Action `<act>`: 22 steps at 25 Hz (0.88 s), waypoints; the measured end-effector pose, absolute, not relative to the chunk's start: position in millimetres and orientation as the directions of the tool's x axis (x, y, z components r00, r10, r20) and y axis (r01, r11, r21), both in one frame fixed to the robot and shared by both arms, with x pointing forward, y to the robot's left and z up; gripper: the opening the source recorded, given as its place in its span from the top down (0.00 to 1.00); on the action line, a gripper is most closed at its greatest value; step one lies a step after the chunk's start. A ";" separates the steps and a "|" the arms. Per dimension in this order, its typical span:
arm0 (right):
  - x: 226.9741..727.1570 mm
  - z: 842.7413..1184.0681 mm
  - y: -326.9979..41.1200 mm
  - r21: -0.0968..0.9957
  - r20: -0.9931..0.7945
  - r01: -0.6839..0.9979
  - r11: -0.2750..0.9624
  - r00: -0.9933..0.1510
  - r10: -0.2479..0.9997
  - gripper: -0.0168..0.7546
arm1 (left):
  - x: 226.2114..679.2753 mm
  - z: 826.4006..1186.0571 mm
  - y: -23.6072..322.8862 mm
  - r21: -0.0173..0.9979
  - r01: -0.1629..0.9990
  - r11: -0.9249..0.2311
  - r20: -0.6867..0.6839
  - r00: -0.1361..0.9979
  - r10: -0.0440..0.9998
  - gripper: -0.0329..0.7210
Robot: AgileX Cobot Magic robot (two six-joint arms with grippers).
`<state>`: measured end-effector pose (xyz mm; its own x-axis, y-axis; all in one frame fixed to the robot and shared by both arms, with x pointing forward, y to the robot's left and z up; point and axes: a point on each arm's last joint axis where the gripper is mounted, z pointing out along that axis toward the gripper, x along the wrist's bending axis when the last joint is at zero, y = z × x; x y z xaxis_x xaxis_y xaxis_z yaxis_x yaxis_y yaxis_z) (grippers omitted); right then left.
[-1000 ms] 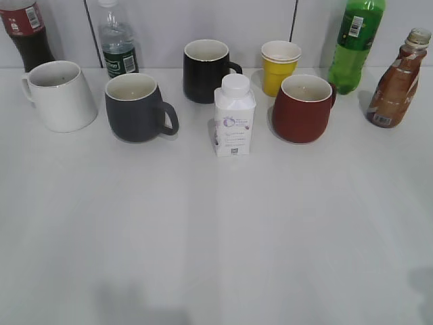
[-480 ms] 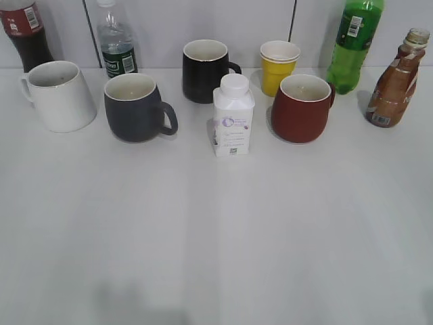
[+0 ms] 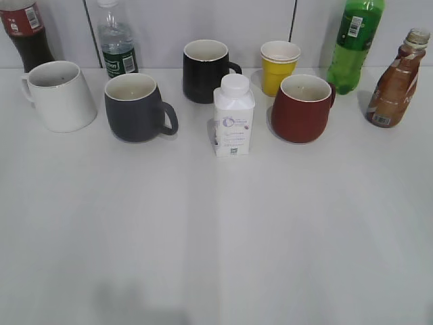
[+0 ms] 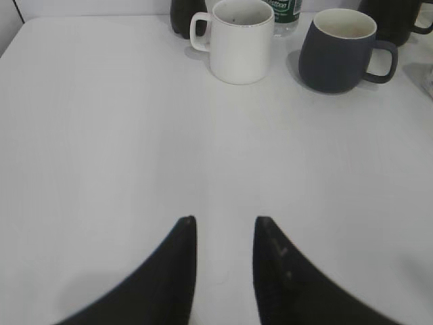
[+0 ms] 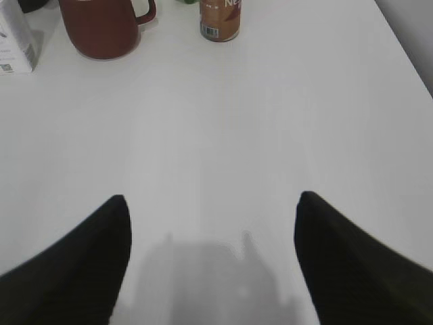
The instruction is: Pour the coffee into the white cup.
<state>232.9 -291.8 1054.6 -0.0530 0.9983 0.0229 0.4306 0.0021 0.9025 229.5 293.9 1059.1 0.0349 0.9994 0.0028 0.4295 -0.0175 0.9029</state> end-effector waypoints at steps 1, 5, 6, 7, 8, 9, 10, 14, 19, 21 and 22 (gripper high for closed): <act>232.9 1054.6 -291.8 0.903 0.023 0.431 0.002 -0.053 0.998 0.22 | 229.5 1059.1 293.9 0.903 0.429 -0.017 0.003 0.035 0.999 0.66; 232.9 1054.6 -291.8 0.903 0.023 0.431 0.002 -0.053 0.998 0.22 | 229.5 1059.1 293.9 0.903 0.429 -0.017 0.003 0.035 0.999 0.66; 232.9 1054.6 -291.8 0.903 0.023 0.431 0.002 -0.053 0.998 0.22 | 229.5 1059.1 293.9 0.903 0.429 -0.017 0.003 0.035 0.999 0.66; 232.9 1054.6 -291.8 0.903 0.023 0.431 0.002 -0.053 0.998 0.22 | 229.5 1059.1 293.9 0.903 0.429 -0.017 0.003 0.035 0.999 0.66; 232.9 1054.6 -291.8 0.903 0.023 0.431 0.002 -0.053 0.998 0.22 | 229.5 1059.1 293.9 0.903 0.429 -0.017 0.003 0.035 0.999 0.66; 232.9 1054.6 -291.8 0.903 0.023 0.431 0.002 -0.053 0.998 0.22 | 229.5 1059.1 293.9 0.903 0.429 -0.017 0.003 0.035 0.999 0.66; 232.9 1054.6 -291.8 0.903 0.023 0.431 0.002 -0.053 0.998 0.22 | 229.5 1059.1 293.9 0.903 0.429 -0.017 0.003 0.035 0.999 0.66; 232.9 1054.6 -291.8 0.903 0.024 0.431 0.001 -0.053 0.998 0.22 | 229.5 1059.1 293.9 0.903 0.429 -0.017 0.003 0.035 0.999 0.66; 232.9 1054.6 -291.8 0.903 0.024 0.431 0.001 -0.053 0.998 0.22 | 229.5 1059.1 293.9 0.903 0.429 -0.017 0.003 0.035 0.999 0.66; 232.9 1054.6 -291.8 0.903 0.024 0.431 0.001 -0.053 0.998 0.22 | 229.5 1059.1 293.9 0.903 0.429 -0.017 0.003 0.035 0.999 0.66; 232.9 1054.6 -291.8 0.903 0.024 0.431 0.001 -0.053 0.998 0.22 | 229.5 1059.1 293.9 0.903 0.429 -0.017 0.003 0.035 0.999 0.66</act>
<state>232.9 -291.8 1054.6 -0.0526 0.9983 0.0237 0.4306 0.0013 0.9025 229.5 293.9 1059.1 0.0349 0.9994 0.0028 0.4295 -0.0175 0.9029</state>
